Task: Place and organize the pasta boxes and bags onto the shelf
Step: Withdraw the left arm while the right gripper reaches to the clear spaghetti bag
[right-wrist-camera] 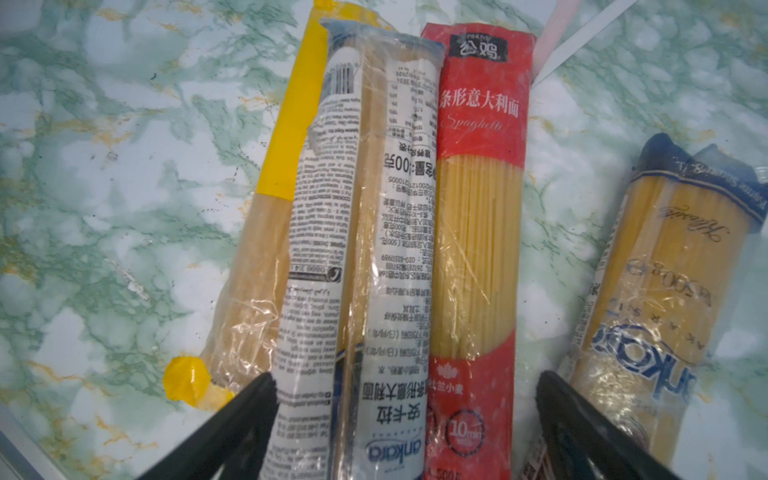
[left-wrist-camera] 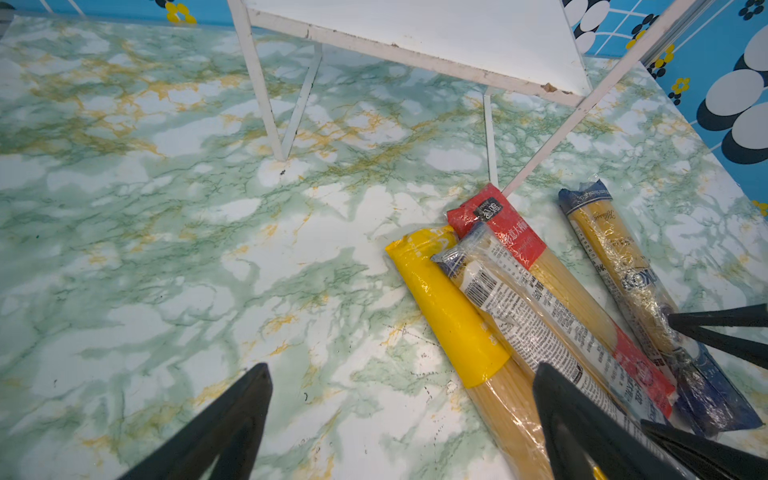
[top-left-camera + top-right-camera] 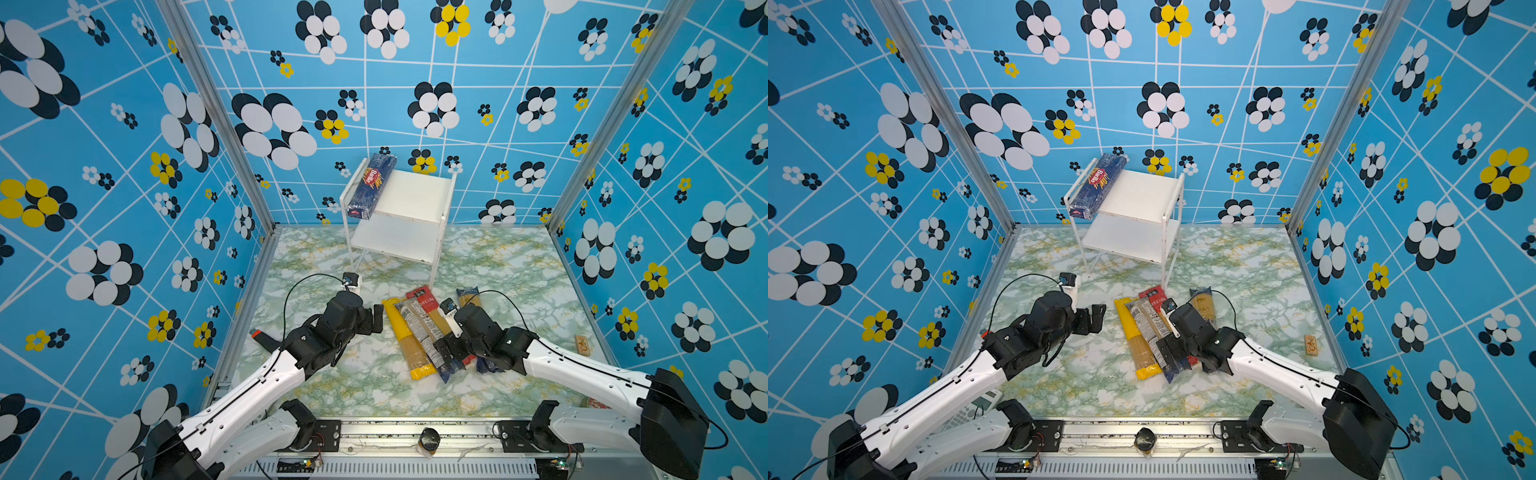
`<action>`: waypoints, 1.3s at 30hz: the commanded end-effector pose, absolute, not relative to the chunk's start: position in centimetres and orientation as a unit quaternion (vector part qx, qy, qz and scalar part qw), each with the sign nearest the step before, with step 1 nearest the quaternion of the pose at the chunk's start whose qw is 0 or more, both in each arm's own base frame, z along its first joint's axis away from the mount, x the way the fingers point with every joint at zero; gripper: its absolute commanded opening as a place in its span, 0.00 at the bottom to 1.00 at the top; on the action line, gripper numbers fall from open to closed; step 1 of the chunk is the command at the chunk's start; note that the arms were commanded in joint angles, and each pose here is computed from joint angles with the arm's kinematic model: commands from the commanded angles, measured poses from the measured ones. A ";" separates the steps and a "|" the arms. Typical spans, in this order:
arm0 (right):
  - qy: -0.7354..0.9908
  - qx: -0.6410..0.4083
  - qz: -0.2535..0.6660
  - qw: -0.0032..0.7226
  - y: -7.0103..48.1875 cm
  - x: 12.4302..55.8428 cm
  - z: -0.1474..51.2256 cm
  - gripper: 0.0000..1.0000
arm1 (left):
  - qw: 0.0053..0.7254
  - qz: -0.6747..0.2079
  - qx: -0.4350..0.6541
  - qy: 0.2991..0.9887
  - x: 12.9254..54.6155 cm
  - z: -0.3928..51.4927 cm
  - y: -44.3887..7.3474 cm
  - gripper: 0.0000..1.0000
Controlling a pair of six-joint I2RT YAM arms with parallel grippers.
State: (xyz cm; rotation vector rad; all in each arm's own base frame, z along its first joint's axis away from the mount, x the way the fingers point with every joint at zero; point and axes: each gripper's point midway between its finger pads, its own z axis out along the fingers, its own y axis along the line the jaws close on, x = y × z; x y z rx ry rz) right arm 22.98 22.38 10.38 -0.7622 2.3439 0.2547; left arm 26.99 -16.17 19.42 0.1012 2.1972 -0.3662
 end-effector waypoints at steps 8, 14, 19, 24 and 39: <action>0.882 -0.306 0.052 0.355 24.9 24.0 9.9 0.99 | 0.438 -0.172 0.006 0.882 26.3 18.7 -15.8 0.99; 0.888 -0.308 0.012 0.341 25.5 25.3 8.2 0.99 | 0.431 -0.169 0.004 0.886 26.2 18.0 -15.8 0.99; 0.896 -0.304 -0.037 0.321 25.0 26.1 6.3 0.99 | 0.431 -0.167 0.002 0.887 26.3 17.8 -15.8 0.99; 0.899 -0.270 -0.130 0.321 22.3 27.5 5.0 0.99 | 0.424 -0.166 0.001 0.890 26.3 17.3 -15.9 0.99; 0.908 -0.237 -0.142 0.316 19.2 28.1 5.3 0.99 | 0.417 -0.175 -0.003 0.892 26.2 16.6 -16.1 0.99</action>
